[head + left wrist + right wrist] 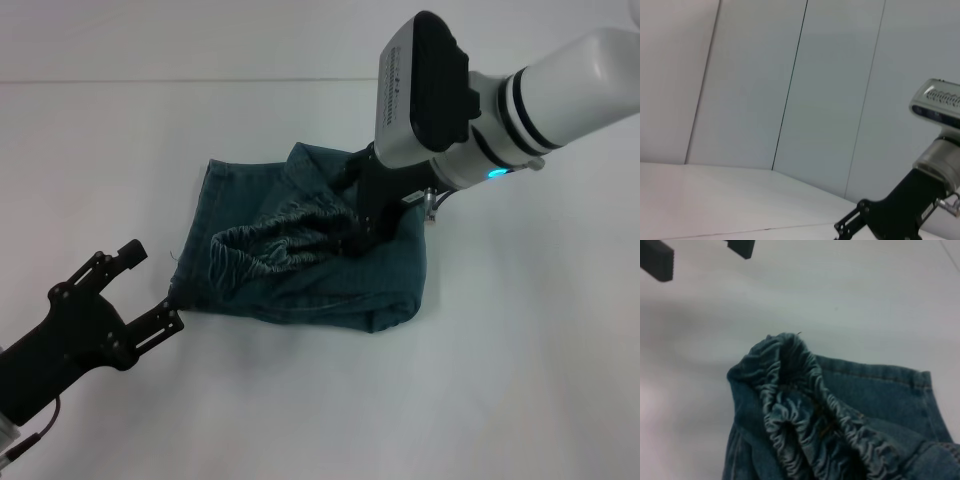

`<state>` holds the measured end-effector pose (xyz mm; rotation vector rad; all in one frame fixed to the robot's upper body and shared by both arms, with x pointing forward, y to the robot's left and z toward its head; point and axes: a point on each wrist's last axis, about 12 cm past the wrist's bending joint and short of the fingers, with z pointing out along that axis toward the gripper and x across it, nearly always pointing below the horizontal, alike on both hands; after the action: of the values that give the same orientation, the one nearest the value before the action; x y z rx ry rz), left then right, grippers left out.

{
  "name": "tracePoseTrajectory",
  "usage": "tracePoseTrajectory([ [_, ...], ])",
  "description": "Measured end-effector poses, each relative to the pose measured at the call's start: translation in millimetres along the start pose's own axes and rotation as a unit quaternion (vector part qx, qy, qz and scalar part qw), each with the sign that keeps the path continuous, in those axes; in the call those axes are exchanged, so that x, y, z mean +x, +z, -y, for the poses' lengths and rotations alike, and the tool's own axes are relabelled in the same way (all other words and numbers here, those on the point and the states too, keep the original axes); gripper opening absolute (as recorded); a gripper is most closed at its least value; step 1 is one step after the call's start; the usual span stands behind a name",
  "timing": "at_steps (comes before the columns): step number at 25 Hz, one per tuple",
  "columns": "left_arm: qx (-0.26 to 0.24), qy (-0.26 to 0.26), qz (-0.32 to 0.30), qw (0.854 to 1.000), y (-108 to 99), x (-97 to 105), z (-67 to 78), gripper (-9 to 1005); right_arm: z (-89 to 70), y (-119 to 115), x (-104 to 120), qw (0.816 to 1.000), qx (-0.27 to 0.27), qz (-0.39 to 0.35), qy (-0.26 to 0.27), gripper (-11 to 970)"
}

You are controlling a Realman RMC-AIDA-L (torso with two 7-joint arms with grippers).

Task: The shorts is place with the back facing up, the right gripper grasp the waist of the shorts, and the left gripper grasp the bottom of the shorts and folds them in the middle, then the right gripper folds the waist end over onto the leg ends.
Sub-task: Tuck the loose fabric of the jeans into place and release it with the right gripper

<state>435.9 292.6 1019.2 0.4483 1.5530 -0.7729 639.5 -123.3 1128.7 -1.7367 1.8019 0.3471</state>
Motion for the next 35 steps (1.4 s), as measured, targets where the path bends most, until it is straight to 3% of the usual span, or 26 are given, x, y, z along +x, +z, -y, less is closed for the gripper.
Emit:
tracePoseTrajectory([
  [9, 0.004, -0.005, 0.003, 1.000, 2.6, 0.8, 1.7, 861, 4.2, 7.6, 0.9, 0.999, 0.032, 0.009, -0.016, 840],
  [24, 0.014, -0.009, 0.003, 1.000, 3.3, 2.0, 5.0, 858, 21.2, 11.1, -33.1, 0.991, 0.079, 0.066, -0.081, 826],
  [29, 0.011, -0.008, 0.004, 1.000, 2.6, 1.9, 4.9, 858, 29.1, 11.3, -39.0, 0.984, 0.119, 0.085, -0.100, 826],
  [35, 0.012, -0.008, 0.006, 1.000, 3.9, 1.7, 4.9, 858, 35.3, 8.3, -43.2, 0.982, 0.135, 0.096, -0.092, 826],
])
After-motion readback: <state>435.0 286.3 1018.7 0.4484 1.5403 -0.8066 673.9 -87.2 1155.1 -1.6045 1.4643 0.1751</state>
